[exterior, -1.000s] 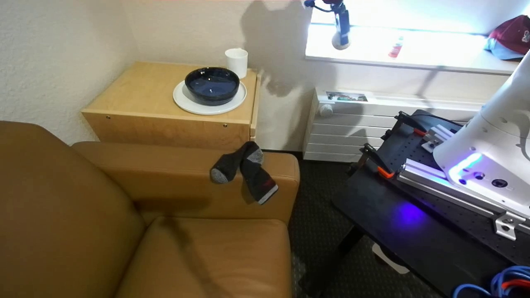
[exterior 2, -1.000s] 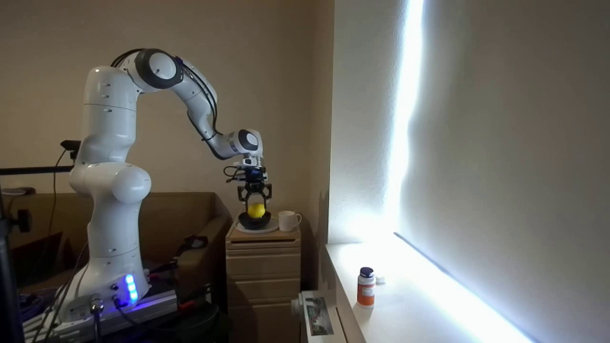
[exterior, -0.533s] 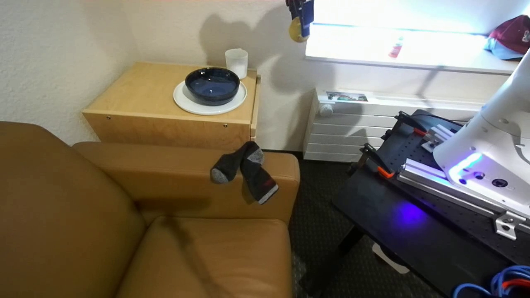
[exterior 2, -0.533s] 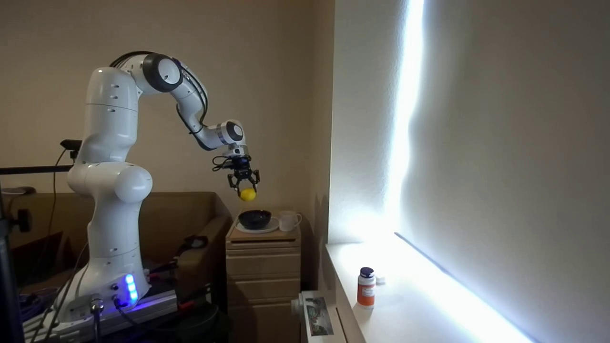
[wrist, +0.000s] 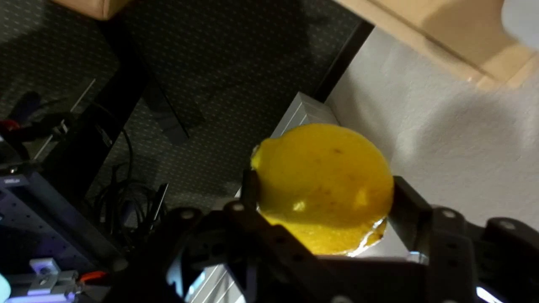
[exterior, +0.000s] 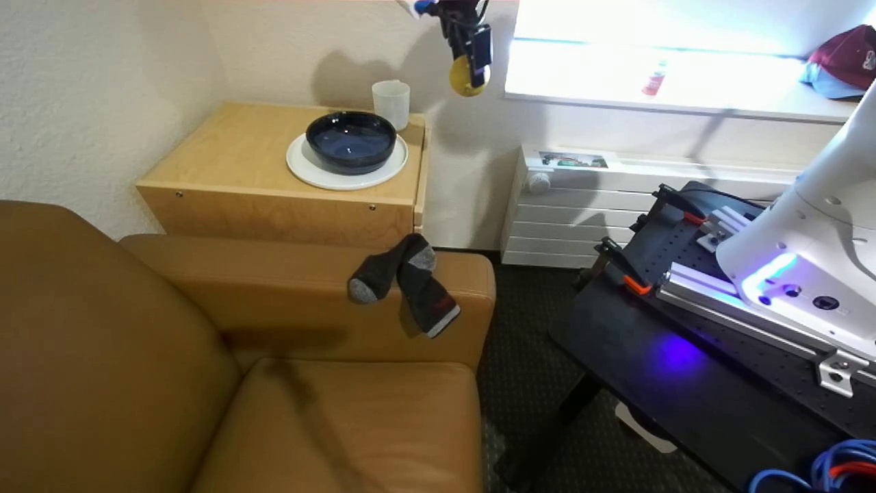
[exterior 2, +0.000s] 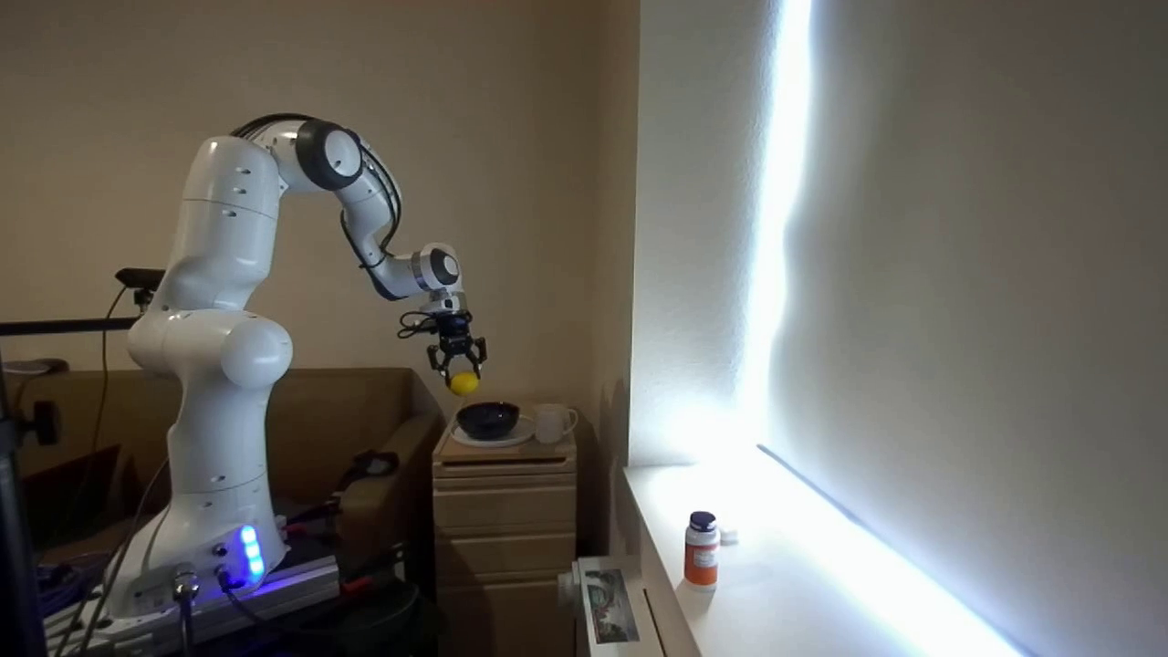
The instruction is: Put the mug on the nightstand and put the lemon in the bowl on the plate
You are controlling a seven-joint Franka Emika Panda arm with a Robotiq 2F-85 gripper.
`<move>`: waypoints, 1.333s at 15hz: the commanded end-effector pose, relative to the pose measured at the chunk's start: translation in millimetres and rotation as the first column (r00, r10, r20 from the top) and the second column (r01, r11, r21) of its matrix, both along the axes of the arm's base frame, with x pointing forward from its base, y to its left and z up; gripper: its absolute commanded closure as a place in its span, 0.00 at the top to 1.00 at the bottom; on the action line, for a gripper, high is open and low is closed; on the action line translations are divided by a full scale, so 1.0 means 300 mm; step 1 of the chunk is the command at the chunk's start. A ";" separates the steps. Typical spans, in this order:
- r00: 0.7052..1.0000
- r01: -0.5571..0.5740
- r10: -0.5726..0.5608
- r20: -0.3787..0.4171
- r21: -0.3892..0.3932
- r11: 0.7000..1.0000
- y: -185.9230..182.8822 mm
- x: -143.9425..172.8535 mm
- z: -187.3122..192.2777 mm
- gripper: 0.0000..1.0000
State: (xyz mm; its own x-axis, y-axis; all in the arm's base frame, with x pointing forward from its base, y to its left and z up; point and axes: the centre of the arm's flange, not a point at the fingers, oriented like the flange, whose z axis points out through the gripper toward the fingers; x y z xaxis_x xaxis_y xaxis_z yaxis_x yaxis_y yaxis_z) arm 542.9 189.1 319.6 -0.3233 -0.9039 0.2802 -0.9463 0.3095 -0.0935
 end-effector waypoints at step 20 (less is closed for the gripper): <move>0.990 0.099 -0.131 0.056 0.390 0.915 0.203 0.545 -0.145 0.50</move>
State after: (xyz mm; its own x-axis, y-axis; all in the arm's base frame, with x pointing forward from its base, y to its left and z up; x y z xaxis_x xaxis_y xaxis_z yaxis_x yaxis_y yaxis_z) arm 673.1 241.5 286.6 -0.4325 -0.8992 -0.0663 -0.8998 0.4352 -0.0325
